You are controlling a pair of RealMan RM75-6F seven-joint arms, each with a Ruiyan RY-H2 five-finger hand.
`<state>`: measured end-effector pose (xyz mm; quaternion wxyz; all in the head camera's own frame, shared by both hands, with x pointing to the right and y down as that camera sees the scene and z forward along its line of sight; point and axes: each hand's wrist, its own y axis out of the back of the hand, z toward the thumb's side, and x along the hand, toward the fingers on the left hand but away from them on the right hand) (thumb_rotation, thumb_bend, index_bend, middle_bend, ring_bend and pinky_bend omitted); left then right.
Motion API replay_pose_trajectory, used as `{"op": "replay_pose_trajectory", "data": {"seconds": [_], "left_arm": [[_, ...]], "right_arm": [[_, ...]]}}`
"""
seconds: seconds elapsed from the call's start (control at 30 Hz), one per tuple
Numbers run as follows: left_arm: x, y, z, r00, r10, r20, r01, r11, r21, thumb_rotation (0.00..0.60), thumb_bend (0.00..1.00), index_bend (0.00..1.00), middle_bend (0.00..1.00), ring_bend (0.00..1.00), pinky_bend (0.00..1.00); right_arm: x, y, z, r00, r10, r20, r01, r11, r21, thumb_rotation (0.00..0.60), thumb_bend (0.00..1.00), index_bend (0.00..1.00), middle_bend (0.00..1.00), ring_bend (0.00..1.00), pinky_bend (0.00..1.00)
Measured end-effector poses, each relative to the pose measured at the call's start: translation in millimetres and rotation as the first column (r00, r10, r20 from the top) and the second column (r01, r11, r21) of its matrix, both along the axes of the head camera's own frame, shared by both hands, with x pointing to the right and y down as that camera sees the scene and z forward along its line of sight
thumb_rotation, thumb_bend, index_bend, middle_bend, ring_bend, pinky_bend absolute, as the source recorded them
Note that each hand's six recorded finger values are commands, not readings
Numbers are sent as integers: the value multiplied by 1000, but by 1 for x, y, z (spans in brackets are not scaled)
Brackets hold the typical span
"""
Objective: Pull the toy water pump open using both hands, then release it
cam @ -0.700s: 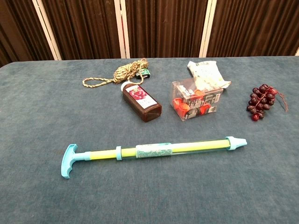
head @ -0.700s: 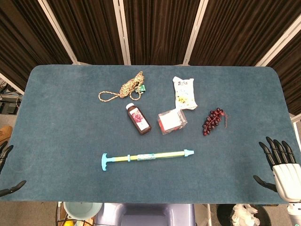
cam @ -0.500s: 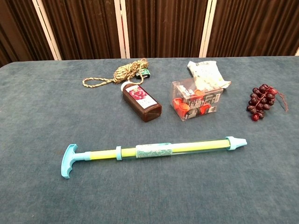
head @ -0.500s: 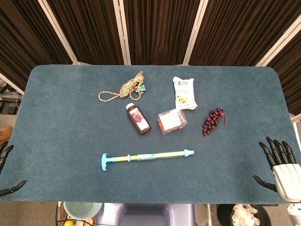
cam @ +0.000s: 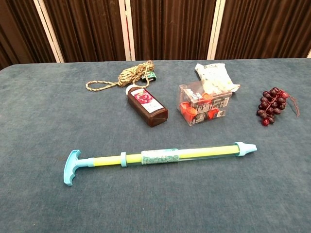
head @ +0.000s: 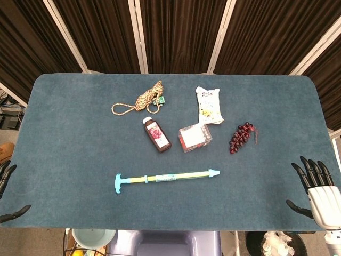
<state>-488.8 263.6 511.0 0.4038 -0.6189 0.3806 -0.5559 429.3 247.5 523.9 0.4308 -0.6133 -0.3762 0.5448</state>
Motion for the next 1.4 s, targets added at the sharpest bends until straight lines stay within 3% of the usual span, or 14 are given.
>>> {"op": "replay_pose_trajectory", "data": {"seconds": [0.27, 0.43, 0.67, 0.97, 1.2, 1.4], "left_arm": [[1, 2, -1, 1000, 6, -1, -6, 1000, -5, 600, 11, 4, 0, 0, 11], [3, 1, -1, 1000, 3, -21, -3, 1000, -4, 600, 90, 180, 0, 0, 36], [11, -7, 8, 999, 31, -11, -32, 999, -28, 600, 140, 269, 5, 0, 66], [64, -36, 28, 993, 115, -39, -118, 991, -58, 600, 175, 360, 30, 0, 69], [118, -55, 54, 978, 209, -8, -209, 974, -90, 600, 183, 370, 37, 0, 69], [160, -62, 82, 973, 231, -17, -231, 965, -126, 600, 202, 396, 39, 0, 69]], "right_arm": [[0, 1, 1, 1000, 1, 6, -1, 1000, -14, 600, 109, 138, 0, 0, 0], [-1, 3, 1, 1000, -5, 7, 5, 1000, -17, 600, 111, 140, 0, 0, 0], [-3, 4, 1, 1000, -16, 11, 16, 1000, -17, 600, 113, 142, 0, 0, 0], [-2, 3, 1, 1000, -12, 17, 12, 1000, -14, 600, 114, 143, 0, 0, 0], [-1, 3, 2, 1000, -8, 19, 9, 1000, -17, 600, 116, 143, 0, 0, 0], [-1, 3, 2, 1000, -4, 23, 4, 1000, -18, 600, 118, 143, 0, 0, 0]]}}
